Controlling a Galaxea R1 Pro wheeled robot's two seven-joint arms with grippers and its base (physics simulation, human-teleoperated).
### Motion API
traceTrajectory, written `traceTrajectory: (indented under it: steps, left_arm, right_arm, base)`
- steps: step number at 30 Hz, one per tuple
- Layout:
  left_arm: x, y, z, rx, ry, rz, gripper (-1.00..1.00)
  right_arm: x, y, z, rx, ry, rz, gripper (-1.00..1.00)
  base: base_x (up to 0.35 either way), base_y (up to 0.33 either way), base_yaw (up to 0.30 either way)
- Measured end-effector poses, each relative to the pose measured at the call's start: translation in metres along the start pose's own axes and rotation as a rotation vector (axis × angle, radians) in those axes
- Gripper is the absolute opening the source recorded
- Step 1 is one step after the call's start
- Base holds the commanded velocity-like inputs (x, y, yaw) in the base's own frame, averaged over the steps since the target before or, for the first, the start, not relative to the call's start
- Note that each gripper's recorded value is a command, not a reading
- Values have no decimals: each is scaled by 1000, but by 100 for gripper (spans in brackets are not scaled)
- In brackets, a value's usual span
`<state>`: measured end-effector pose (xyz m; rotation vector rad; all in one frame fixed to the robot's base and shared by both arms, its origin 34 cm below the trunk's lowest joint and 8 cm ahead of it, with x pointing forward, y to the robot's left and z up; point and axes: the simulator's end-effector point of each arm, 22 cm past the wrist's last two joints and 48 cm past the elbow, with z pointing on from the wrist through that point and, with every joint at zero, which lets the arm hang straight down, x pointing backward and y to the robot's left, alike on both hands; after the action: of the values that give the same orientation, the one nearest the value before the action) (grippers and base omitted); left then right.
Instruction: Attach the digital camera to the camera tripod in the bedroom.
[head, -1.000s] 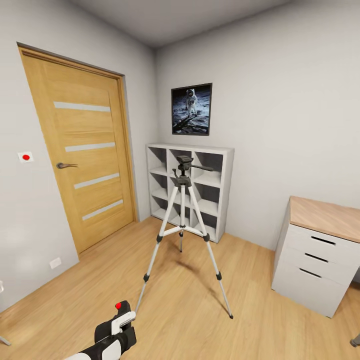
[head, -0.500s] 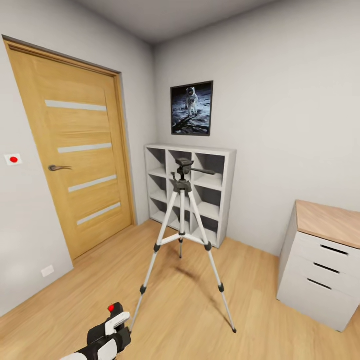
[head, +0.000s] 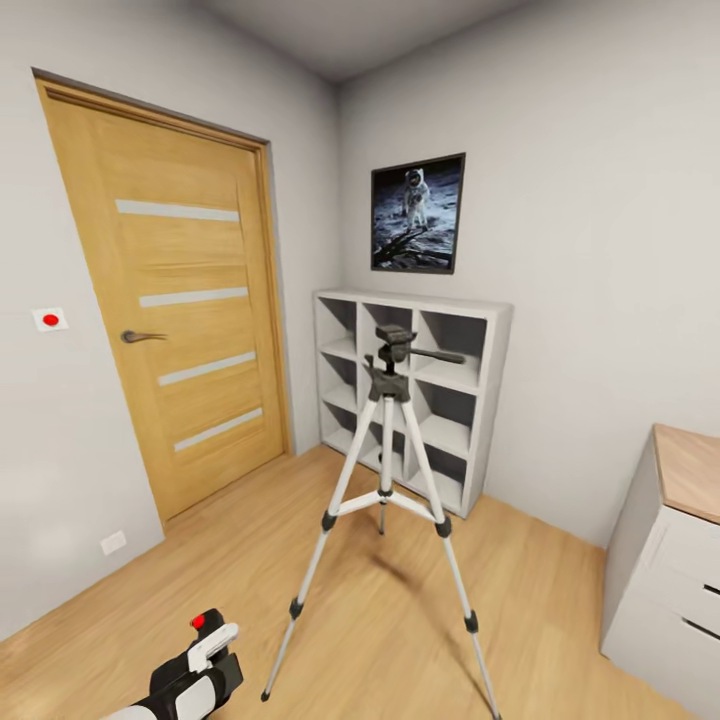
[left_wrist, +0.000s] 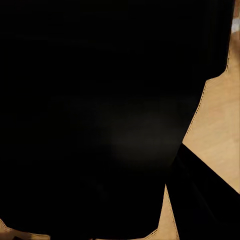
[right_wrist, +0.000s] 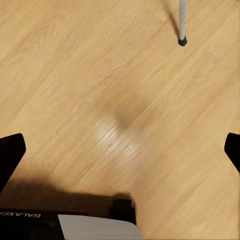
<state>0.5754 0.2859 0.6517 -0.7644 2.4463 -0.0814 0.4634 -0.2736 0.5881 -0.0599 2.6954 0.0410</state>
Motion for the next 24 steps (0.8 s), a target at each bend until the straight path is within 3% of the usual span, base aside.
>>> traceTrajectory:
  steps: [4,14,24]
  left_arm:
    - [0,6,0,-26,0,-2,-100]
    - [2,13,0,-72,3,2,-100]
    - [3,14,0,-74,6,2,-100]
  right_arm:
    - [0,-2,0,3,0,0,100]
    - [1,-2,0,2,5,-9,100]
    - [1,-2,0,0,6,-12,100]
  base:
    - [234,-62,113]
    - [28,-19,8]
    - [1,-235,0]
